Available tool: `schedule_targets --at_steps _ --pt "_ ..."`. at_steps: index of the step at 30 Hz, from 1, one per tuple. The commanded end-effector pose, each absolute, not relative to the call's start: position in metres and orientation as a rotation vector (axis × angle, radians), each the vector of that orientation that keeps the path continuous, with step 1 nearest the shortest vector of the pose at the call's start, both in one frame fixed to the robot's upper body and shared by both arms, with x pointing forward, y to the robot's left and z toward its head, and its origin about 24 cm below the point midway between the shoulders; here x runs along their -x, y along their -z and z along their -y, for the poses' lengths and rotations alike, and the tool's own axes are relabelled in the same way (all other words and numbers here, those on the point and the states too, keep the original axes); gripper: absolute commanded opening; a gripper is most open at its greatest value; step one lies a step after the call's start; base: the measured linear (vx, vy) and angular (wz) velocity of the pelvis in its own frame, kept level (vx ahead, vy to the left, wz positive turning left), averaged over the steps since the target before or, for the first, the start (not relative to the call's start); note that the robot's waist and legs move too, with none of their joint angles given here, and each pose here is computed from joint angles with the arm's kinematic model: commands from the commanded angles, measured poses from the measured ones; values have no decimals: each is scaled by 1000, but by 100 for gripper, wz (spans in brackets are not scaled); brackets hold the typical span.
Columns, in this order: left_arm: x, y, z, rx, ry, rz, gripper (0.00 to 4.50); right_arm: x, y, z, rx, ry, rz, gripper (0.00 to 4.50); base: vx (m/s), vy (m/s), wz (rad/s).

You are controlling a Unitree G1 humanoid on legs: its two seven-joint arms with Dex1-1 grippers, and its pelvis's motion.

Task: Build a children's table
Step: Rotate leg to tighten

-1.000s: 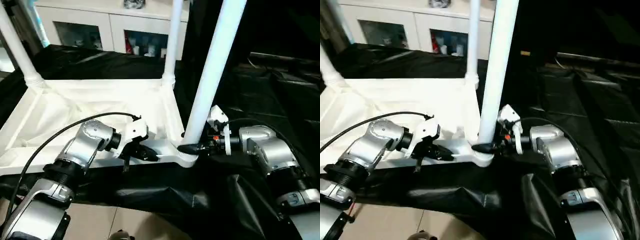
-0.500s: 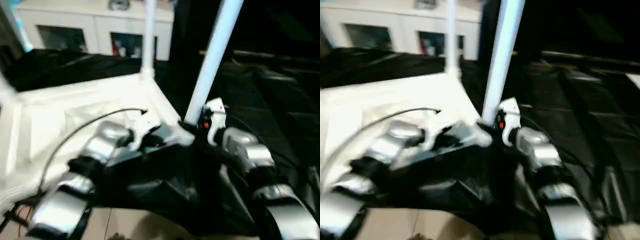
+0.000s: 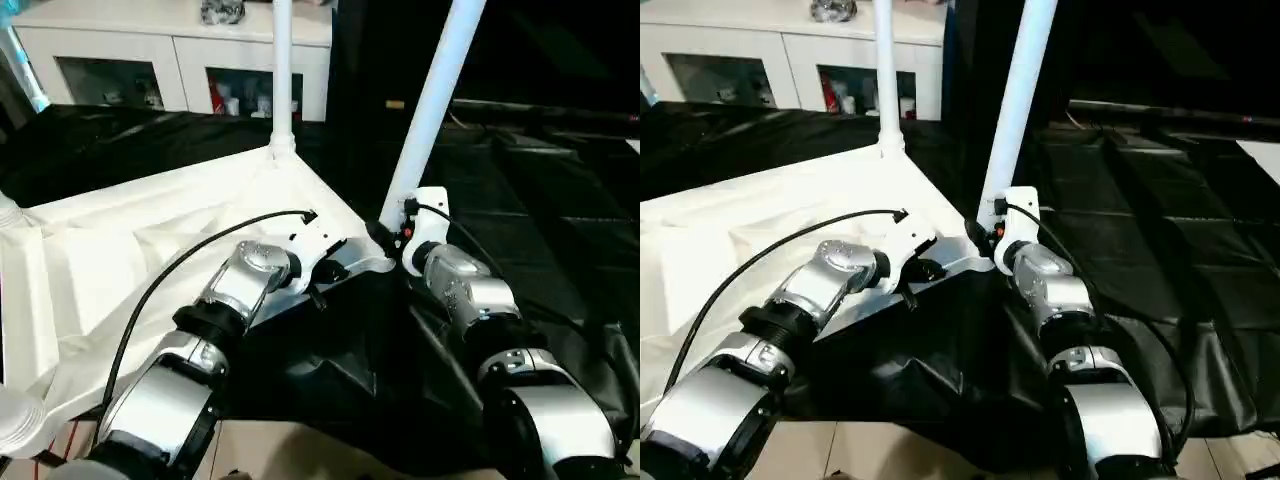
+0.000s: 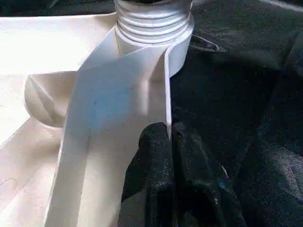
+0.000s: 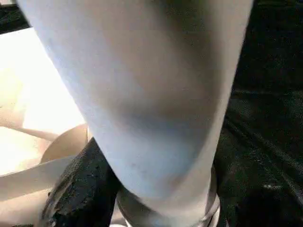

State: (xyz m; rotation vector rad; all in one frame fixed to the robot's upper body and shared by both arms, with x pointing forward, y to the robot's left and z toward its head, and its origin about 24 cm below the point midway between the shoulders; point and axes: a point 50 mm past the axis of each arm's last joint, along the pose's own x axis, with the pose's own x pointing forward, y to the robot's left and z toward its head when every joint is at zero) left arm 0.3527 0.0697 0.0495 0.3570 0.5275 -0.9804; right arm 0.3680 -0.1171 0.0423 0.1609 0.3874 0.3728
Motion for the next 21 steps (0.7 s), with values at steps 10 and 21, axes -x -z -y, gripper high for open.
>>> schedule_targets --at_steps 10,21 --pt "-358 -77 -50 -401 1072 -373 0 -345 -6 84 -244 -509 -552 318 0 0 0" --pt "-353 -79 -66 -431 1186 -339 0 -348 -37 100 -127 -753 -377 413 39 -40 -3"
